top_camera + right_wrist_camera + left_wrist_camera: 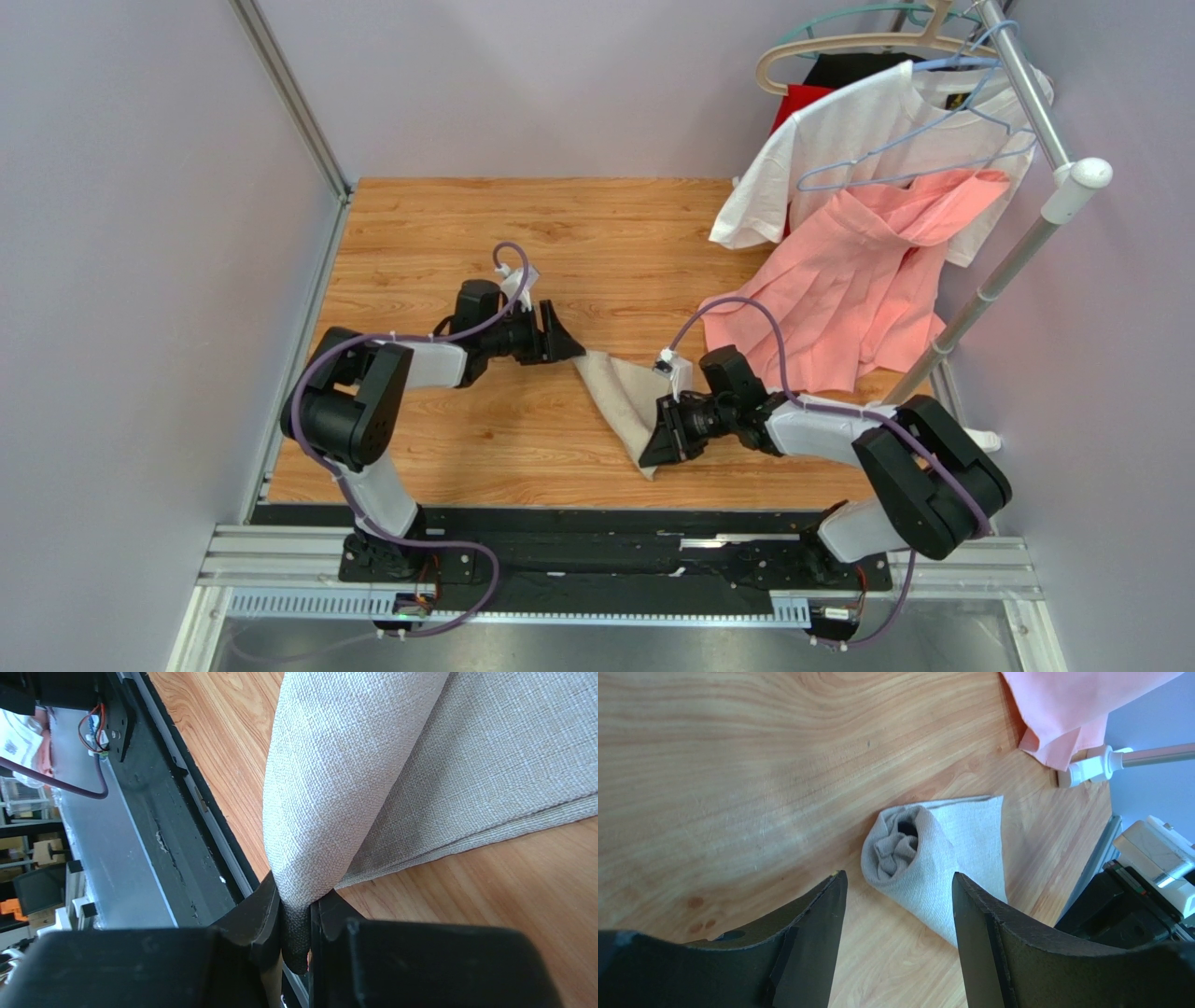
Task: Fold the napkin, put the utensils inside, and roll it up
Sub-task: Roll the napkin with the utensil
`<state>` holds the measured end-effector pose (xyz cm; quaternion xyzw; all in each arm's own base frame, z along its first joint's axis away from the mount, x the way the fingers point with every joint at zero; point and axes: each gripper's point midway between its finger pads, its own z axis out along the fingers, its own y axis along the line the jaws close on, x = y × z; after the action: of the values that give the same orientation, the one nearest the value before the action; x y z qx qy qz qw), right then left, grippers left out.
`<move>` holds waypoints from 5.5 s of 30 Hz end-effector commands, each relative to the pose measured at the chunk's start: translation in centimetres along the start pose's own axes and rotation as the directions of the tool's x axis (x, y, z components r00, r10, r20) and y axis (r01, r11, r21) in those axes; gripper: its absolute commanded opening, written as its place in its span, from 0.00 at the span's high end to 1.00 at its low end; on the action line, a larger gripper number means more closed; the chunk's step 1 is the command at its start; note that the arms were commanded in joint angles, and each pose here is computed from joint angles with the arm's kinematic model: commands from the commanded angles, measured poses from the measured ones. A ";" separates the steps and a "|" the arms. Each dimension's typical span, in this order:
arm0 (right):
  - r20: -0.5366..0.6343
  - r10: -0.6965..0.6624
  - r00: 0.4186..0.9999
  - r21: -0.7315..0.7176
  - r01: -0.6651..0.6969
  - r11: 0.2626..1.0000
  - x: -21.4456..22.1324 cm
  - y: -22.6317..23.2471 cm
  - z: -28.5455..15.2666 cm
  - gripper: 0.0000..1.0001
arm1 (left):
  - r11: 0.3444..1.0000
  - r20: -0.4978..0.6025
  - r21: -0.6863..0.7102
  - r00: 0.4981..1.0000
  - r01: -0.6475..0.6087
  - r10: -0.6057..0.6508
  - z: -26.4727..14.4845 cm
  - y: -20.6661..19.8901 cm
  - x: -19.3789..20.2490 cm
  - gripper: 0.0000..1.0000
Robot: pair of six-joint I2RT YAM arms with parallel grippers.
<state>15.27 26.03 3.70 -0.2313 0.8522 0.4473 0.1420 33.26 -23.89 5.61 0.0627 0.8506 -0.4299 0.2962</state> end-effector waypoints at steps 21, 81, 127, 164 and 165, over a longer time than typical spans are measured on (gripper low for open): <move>-0.007 0.157 0.988 -0.001 -0.157 0.988 0.5 -2.1 -0.5 0.74 | 0.992 -0.024 0.109 0.997 -0.065 0.068 2.9 -2.8 -0.6 1.00; -0.044 -0.393 0.919 0.404 0.376 0.834 -6.5 0.9 5.8 0.66 | 0.987 -0.088 -0.153 0.994 0.044 -0.058 -2.7 -1.3 -0.1 0.37; -0.043 -0.098 0.994 -0.007 0.098 0.995 -9.4 -0.9 5.0 0.41 | 0.996 -0.092 -0.083 0.996 -0.022 0.014 -1.7 0.7 2.1 0.99; -0.179 -0.651 0.737 0.540 0.627 0.561 -10.2 2.1 5.8 0.22 | 0.987 -0.242 -0.152 0.966 0.052 -0.088 -0.2 1.9 2.5 1.00; -0.185 -0.649 0.738 0.546 0.626 0.557 -10.2 1.8 5.8 0.22 | 0.987 -0.244 -0.151 0.966 0.053 -0.090 -0.2 1.9 2.5 1.00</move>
<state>21.44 33.84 5.81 -0.4637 0.8089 0.1200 0.3409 31.39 -22.97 3.06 0.0573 0.9086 -0.3758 0.1733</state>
